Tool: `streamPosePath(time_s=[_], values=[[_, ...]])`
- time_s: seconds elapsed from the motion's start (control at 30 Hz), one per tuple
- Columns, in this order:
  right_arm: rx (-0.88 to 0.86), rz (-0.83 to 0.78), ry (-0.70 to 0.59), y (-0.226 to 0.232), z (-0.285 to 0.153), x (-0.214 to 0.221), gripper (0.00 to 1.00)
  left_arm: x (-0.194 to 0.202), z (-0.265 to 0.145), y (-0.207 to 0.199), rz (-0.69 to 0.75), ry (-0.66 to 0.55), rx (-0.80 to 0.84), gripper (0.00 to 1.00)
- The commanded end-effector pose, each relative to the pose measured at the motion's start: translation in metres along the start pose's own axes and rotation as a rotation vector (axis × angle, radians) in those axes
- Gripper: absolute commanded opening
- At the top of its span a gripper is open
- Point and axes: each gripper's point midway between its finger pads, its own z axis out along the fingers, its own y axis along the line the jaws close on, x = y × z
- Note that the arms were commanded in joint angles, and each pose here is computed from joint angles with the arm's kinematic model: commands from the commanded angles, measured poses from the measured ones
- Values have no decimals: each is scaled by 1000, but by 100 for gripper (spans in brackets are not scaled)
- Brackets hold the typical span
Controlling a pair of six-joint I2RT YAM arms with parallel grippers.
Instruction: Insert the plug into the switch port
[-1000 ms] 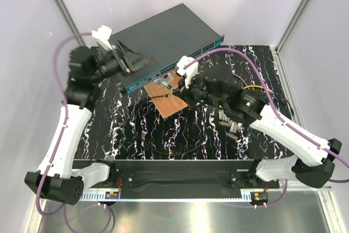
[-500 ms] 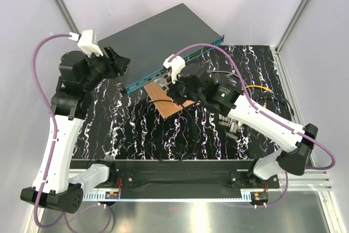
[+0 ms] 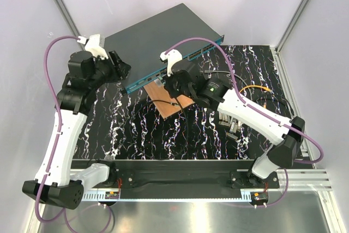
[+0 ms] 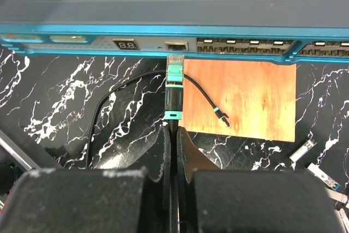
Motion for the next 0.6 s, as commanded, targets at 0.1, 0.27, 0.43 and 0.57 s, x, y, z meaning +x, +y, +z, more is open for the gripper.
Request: streamPosePath(time_s=[0.1, 0.27, 0.43, 0.57], values=[[23, 43, -94, -3, -1, -36, 0, -7, -4, 2, -14, -37, -18, 58], [25, 44, -90, -3, 3, -35, 0, -5, -9, 3, -46, -28, -20, 62], [40, 31, -69, -6, 7, -27, 0, 4, -13, 12, -139, 13, -40, 68], [59, 21, -59, -10, 8, -23, 0, 8, -22, 12, -293, 24, 50, 72]])
